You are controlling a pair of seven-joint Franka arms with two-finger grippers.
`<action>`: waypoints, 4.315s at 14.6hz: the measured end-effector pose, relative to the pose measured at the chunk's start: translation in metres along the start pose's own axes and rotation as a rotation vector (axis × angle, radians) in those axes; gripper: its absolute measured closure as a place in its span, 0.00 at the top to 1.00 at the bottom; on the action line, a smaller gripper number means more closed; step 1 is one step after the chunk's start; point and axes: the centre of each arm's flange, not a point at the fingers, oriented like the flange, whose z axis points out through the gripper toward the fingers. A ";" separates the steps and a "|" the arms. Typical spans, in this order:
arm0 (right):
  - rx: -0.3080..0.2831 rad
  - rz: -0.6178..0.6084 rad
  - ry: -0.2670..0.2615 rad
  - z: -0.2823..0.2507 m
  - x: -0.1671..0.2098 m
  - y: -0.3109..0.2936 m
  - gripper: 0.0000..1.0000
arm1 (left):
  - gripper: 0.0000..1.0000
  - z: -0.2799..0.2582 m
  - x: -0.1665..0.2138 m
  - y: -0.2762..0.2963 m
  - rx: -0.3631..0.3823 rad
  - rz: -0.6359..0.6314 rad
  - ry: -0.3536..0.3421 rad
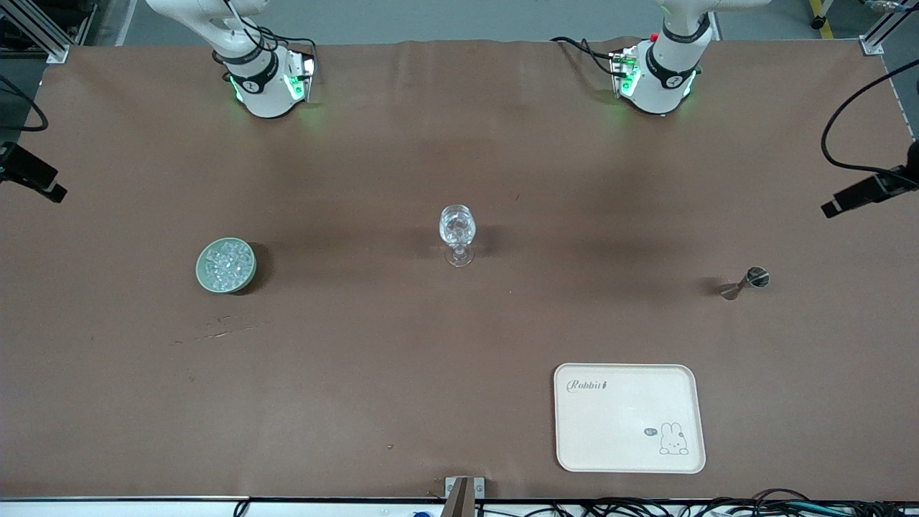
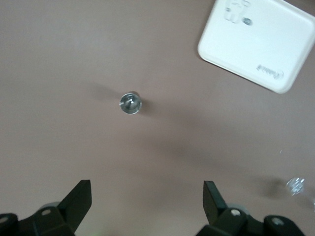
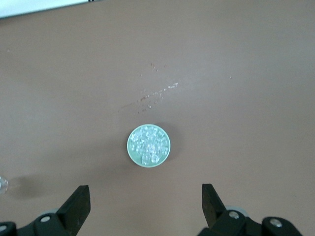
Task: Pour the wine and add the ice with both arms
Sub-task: 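Reach the right gripper to the ice dish while the left gripper reaches the jigger, then grasp an ice cube with the right gripper while the left gripper grasps the jigger, then lift the ice cube with the right gripper while the left gripper carries the jigger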
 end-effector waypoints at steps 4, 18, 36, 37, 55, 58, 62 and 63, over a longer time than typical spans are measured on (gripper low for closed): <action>-0.007 -0.059 -0.053 0.052 0.005 -0.036 1.00 | 1.00 0.050 0.034 -0.045 -0.038 -0.164 -0.092; -0.079 -0.142 -0.108 0.357 -0.041 -0.036 0.99 | 1.00 0.256 0.120 -0.146 -0.168 -0.777 -0.362; -0.069 -0.165 -0.053 0.436 -0.061 -0.028 0.71 | 1.00 0.392 0.104 -0.163 -0.450 -0.978 -0.642; -0.069 -0.165 -0.054 0.436 -0.061 -0.027 0.66 | 1.00 0.396 0.103 -0.163 -0.466 -0.990 -0.648; -0.071 -0.144 -0.055 0.438 -0.060 -0.024 0.31 | 0.22 0.397 0.094 -0.163 -0.557 -1.016 -0.737; -0.084 -0.110 -0.089 0.432 -0.053 -0.024 0.31 | 0.22 0.380 0.092 -0.149 -0.576 -0.978 -0.779; -0.123 -0.076 -0.182 0.393 -0.023 -0.025 0.31 | 0.22 0.347 0.086 -0.112 -0.597 -0.913 -0.801; -0.127 -0.063 -0.187 0.377 -0.012 -0.027 0.31 | 0.22 0.343 0.079 -0.101 -0.609 -0.899 -0.821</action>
